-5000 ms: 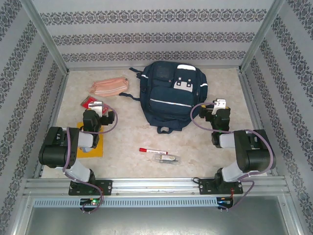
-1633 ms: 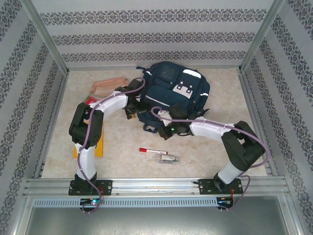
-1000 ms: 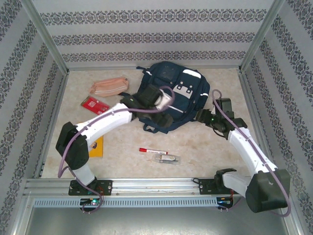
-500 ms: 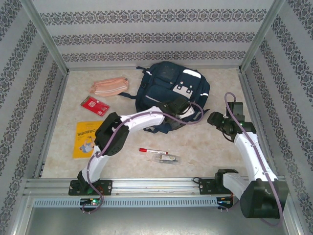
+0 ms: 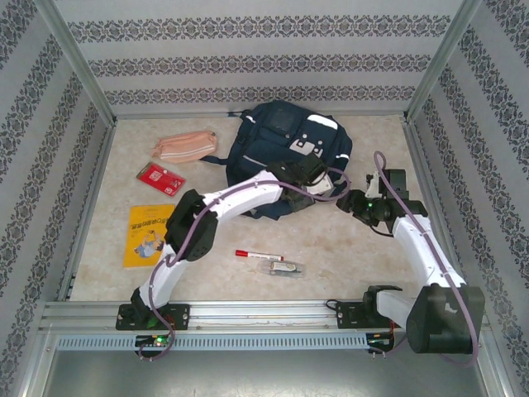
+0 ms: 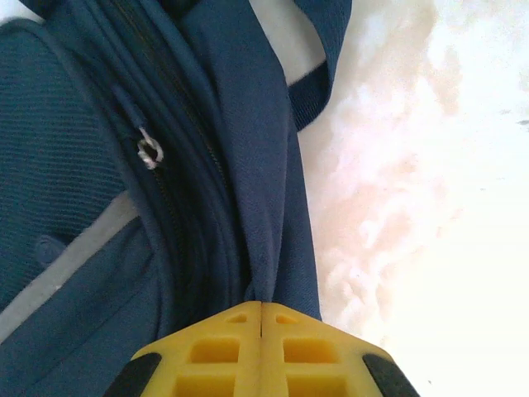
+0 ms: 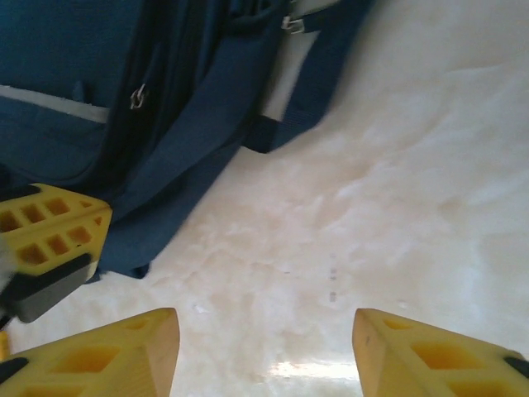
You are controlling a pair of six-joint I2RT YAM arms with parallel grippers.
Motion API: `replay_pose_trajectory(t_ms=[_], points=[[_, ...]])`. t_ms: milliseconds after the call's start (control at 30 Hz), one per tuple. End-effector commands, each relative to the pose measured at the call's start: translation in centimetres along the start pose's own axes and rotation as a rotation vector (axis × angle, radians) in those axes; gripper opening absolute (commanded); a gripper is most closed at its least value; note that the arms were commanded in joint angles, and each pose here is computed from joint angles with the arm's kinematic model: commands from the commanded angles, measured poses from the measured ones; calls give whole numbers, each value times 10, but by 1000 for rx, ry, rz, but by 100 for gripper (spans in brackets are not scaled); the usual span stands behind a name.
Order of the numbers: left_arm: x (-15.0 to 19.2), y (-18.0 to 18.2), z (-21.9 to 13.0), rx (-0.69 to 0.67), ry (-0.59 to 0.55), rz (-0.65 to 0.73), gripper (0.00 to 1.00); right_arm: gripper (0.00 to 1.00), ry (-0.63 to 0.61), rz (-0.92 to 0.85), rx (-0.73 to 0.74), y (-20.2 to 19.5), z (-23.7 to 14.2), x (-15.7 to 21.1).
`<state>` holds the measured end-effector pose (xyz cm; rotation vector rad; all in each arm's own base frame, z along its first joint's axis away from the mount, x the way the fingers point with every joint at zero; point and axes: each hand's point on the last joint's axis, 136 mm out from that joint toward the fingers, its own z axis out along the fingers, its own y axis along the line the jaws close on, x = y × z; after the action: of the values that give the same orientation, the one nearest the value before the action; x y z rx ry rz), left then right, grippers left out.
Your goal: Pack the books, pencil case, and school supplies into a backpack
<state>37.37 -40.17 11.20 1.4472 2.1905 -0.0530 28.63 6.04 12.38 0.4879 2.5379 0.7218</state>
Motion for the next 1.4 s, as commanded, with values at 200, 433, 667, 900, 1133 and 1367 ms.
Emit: replay_pose_trajectory(t_ms=[200,433,667,900,1133,1367], points=[[-13,17,-77,170,-157,-53,0,52,31,-74,-62,5,29,-18],[9,-20,-45,308,-136,60,44,54,-75,55,44,-8,23,-48],[21,-21,1,229,-13,-1,45,58,-163,117,109,-21,-2,-51],[41,3,36,50,90,-12,47,59,-175,103,90,-20,-12,-45],[45,34,62,-141,143,-28,47,59,-160,115,67,-18,-12,-38],[28,37,46,-136,83,-41,0,58,-149,89,31,-11,-14,-34]])
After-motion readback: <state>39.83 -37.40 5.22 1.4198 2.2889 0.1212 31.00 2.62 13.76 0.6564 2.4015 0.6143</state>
